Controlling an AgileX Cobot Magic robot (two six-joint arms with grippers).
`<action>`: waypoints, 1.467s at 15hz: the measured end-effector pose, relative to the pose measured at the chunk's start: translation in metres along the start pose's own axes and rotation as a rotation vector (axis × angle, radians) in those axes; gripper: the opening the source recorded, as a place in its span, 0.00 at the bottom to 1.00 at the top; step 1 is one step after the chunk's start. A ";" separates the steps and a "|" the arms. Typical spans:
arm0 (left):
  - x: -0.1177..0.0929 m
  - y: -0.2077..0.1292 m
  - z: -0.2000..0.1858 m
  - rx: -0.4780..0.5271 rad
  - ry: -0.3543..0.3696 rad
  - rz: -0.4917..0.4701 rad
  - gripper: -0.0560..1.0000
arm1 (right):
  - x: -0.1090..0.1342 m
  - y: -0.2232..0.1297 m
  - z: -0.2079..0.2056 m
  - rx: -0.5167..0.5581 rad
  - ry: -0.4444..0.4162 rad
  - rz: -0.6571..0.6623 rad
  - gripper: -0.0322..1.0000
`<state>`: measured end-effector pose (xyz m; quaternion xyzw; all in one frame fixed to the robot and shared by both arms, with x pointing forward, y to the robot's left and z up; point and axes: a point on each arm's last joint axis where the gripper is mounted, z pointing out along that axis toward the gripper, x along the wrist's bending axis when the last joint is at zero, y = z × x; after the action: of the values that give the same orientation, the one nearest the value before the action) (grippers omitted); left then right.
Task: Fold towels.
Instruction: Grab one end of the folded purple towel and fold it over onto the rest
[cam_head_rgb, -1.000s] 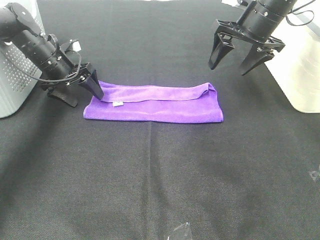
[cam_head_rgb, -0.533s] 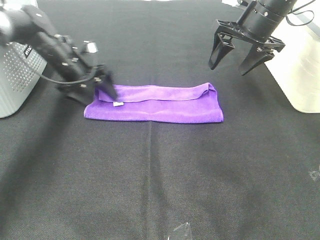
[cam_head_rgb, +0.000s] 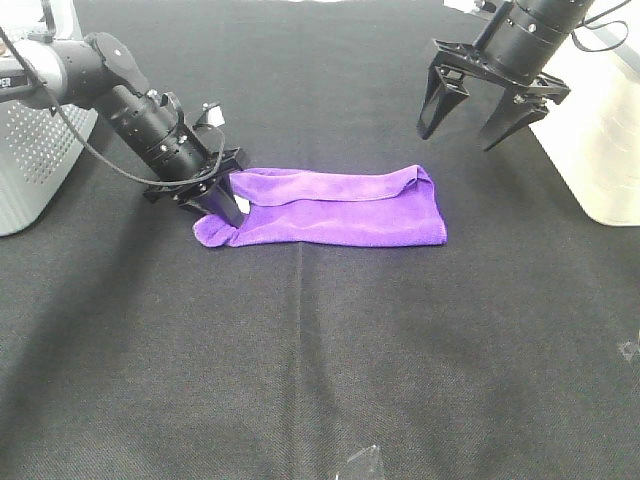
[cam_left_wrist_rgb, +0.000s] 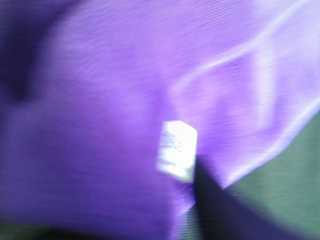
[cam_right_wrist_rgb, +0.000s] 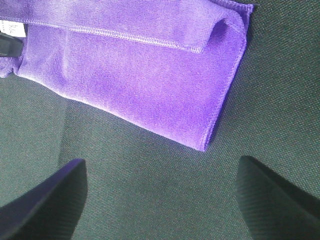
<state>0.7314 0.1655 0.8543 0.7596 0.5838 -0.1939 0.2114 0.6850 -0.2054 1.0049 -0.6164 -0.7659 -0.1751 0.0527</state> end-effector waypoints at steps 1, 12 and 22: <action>-0.002 0.002 -0.002 0.003 0.018 0.008 0.09 | 0.000 0.000 0.000 -0.001 0.000 0.000 0.79; -0.058 0.008 -0.079 -0.081 0.342 0.247 0.09 | 0.022 -0.011 -0.079 -0.162 -0.054 -0.051 0.77; -0.160 -0.002 0.005 -0.010 0.217 0.438 0.09 | 0.042 -0.028 -0.138 -0.293 -0.058 -0.089 0.77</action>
<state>0.6907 0.0342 0.9363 0.8833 0.4255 -0.0580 0.1881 0.6294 -0.2175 1.1403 -0.5879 -0.7598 -0.2694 -0.0678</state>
